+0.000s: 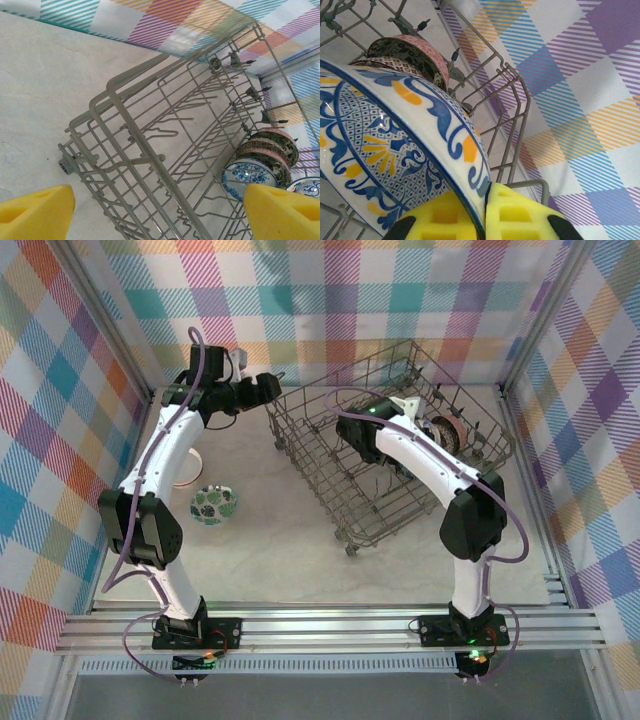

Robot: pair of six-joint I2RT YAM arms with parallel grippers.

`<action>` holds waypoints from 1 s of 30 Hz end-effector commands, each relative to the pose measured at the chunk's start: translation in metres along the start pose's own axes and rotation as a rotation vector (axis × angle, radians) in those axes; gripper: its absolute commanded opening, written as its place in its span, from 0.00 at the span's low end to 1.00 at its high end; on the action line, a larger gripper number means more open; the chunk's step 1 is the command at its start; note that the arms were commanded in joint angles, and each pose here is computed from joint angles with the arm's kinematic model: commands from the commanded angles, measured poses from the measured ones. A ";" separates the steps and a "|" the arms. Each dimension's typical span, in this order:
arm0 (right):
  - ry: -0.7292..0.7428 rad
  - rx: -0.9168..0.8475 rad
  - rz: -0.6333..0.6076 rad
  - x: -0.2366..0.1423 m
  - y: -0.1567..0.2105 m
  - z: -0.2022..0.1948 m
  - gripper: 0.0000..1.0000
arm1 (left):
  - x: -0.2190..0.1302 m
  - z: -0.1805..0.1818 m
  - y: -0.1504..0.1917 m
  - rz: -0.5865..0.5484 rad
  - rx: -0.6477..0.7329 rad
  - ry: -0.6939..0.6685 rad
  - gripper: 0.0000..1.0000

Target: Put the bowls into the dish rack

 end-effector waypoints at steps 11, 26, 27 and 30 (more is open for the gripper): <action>0.028 -0.173 -0.075 0.011 0.003 0.023 0.00 | -0.019 -0.008 -0.001 -0.033 0.023 0.072 0.87; -0.014 -0.290 -0.138 0.014 -0.007 0.057 0.00 | -0.014 -0.005 0.002 -0.013 0.001 0.073 0.87; -0.015 -0.301 -0.143 0.013 -0.007 0.059 0.00 | -0.013 -0.004 0.003 -0.011 0.001 0.071 0.87; -0.017 -0.318 -0.147 0.014 -0.008 0.065 0.00 | -0.013 -0.004 0.002 -0.012 0.002 0.071 0.87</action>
Point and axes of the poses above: each hand's point on the last joint's axis, 136 mm out from that joint toward the fingers, its own x axis out along the fingers, its own z axis along the line the jaws close on, y = z × x, the point moved 10 cm from there along -x, back along the fingers, and after that the axes turned 10 degrees about -x, right-handed, at the moved point
